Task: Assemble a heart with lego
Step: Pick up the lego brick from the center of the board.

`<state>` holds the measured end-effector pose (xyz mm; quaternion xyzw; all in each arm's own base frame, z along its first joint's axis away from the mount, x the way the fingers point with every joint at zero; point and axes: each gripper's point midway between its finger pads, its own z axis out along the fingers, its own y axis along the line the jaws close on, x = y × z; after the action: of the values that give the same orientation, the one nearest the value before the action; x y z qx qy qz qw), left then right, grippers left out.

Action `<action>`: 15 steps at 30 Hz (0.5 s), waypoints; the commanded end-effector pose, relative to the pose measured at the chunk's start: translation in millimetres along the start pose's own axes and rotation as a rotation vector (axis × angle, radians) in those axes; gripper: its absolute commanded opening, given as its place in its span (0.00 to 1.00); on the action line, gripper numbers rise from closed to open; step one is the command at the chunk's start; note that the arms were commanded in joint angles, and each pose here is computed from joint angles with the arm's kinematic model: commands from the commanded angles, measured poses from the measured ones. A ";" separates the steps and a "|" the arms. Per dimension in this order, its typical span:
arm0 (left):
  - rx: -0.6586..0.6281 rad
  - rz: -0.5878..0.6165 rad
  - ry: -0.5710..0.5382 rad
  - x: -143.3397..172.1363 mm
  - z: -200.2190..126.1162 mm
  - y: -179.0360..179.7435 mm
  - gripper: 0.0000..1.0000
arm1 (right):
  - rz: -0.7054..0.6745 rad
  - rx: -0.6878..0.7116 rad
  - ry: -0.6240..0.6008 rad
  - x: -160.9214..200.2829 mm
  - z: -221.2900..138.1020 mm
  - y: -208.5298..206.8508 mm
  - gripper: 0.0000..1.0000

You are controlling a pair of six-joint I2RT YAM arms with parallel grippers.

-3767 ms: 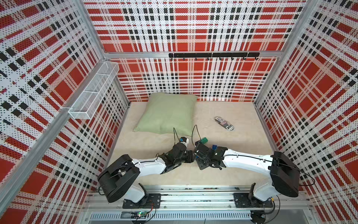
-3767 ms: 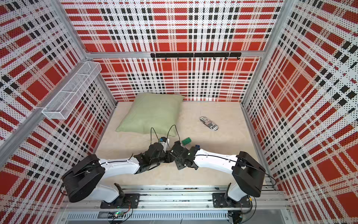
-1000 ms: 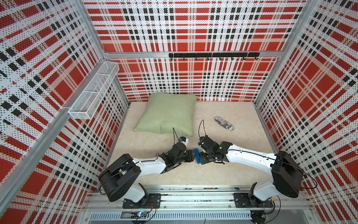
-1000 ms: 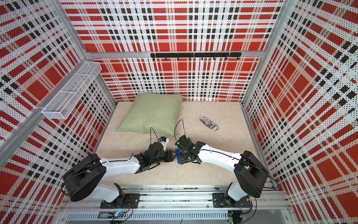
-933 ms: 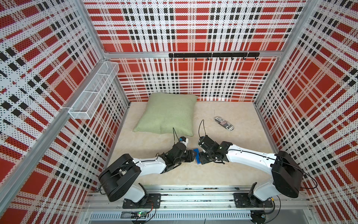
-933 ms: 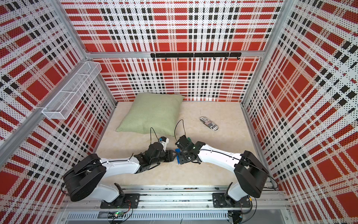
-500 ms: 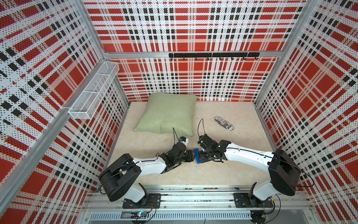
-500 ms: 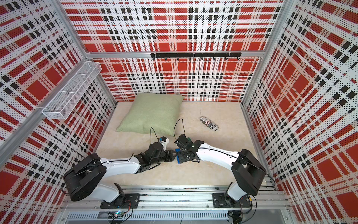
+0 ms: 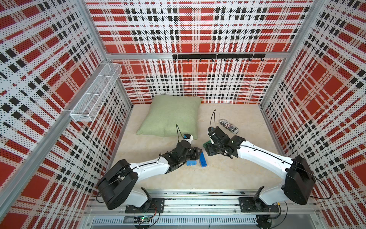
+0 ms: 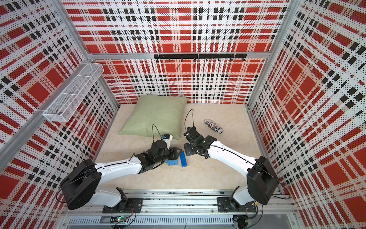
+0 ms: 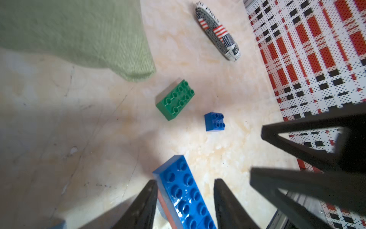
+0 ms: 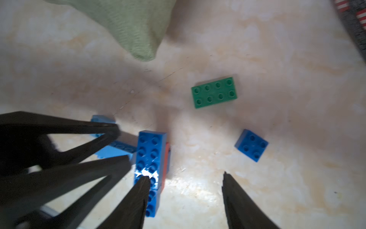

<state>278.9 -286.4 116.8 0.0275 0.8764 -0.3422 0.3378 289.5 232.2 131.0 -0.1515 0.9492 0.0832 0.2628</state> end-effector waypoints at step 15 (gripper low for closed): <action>-0.071 0.003 -0.057 -14.9 -20.1 27.9 0.54 | -0.346 0.153 0.139 -10.6 95.6 -32.8 0.77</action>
<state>285.3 -259.2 125.3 0.0080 0.8745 -0.3251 0.3598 336.1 221.4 49.9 -0.2823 0.9376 -0.0444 0.1982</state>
